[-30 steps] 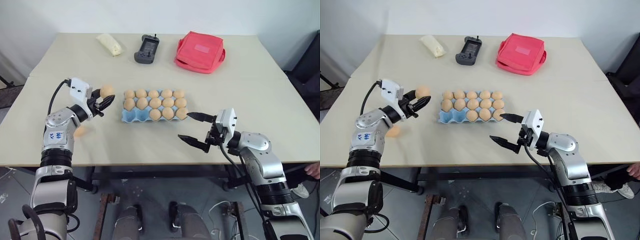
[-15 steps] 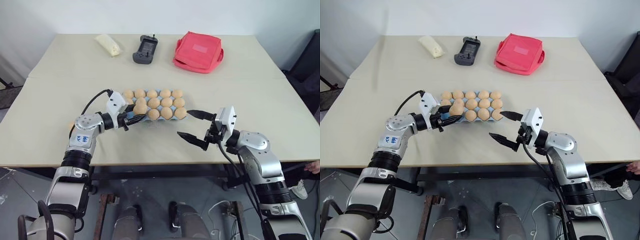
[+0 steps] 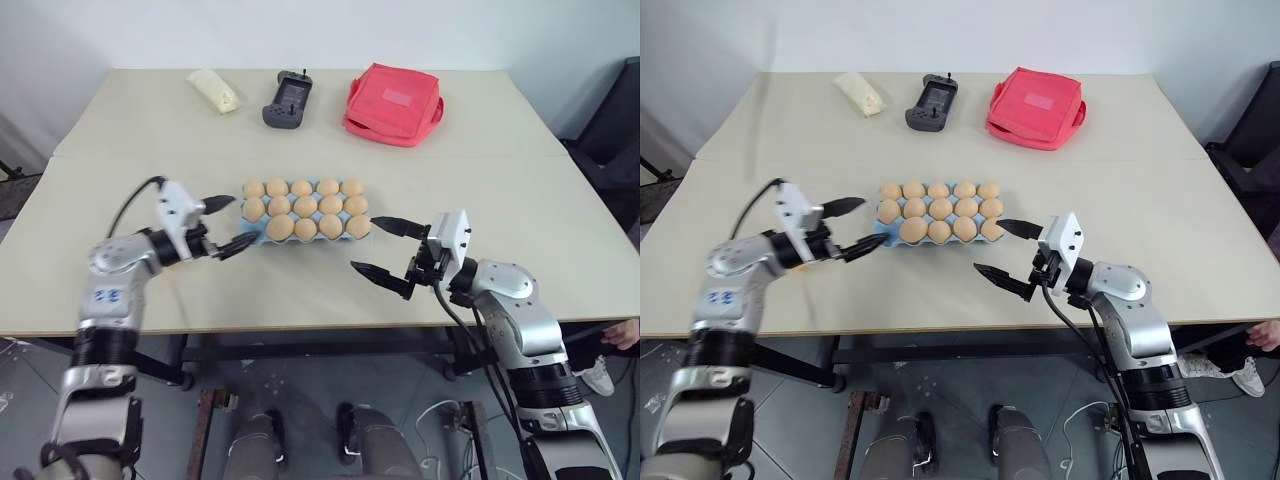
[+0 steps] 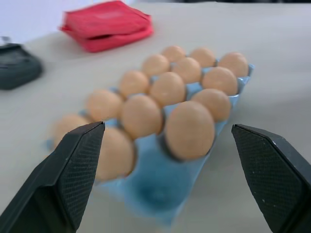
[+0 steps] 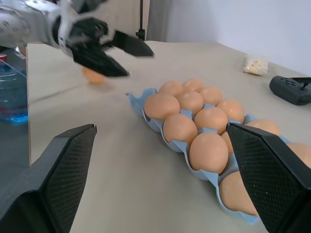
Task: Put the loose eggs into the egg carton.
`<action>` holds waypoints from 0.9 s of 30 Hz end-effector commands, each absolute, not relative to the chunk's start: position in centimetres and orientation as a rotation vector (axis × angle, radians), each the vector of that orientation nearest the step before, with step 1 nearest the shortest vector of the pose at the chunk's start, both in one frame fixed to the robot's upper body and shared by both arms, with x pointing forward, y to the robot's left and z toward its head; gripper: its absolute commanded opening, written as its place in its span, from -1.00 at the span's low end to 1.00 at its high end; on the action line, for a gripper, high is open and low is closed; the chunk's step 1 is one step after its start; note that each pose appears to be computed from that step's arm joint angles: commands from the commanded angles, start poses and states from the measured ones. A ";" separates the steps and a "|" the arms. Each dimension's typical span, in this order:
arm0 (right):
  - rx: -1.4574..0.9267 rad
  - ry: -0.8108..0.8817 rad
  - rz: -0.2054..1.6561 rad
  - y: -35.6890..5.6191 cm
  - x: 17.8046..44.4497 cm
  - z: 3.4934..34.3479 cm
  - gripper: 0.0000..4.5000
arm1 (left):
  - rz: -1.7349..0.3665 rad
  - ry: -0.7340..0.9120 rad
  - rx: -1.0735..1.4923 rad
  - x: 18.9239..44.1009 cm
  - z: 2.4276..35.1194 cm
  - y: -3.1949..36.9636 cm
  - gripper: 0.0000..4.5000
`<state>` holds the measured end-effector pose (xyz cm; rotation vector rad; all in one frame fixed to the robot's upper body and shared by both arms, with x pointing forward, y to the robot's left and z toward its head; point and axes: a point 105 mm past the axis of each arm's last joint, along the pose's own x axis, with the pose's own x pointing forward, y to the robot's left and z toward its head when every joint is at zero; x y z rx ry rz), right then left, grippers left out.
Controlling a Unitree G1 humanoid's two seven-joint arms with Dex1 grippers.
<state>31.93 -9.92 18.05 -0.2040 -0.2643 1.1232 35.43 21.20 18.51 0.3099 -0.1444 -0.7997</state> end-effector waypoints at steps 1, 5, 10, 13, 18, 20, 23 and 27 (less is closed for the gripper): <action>-0.207 -0.313 1.167 -9.4 31.8 19.3 1.00 | -0.704 -0.271 0.298 32.6 20.8 24.3 0.99; -0.206 -0.313 1.211 -8.9 31.7 19.3 1.00 | -0.507 -0.218 0.265 29.4 19.6 28.8 0.99; -0.208 -0.320 1.233 -8.6 31.6 19.4 1.00 | -0.215 -0.175 0.178 25.6 17.1 34.1 0.99; -0.210 -0.311 1.245 -8.6 31.6 19.2 1.00 | -0.128 -0.160 0.134 23.7 15.8 35.5 0.99; -0.215 -0.304 1.252 -8.7 31.7 19.1 1.00 | -0.173 -0.145 0.085 23.5 15.2 34.0 0.99; -0.217 -0.303 1.252 -8.7 31.8 19.1 1.00 | -0.190 -0.139 0.082 24.0 15.1 33.5 0.99; -0.221 -0.302 1.250 -8.8 31.8 19.2 1.00 | -0.254 -0.130 0.085 25.1 15.1 31.9 0.99; -0.224 -0.291 1.247 -8.9 31.9 19.1 1.00 | -0.294 -0.114 0.112 28.3 14.9 30.5 0.99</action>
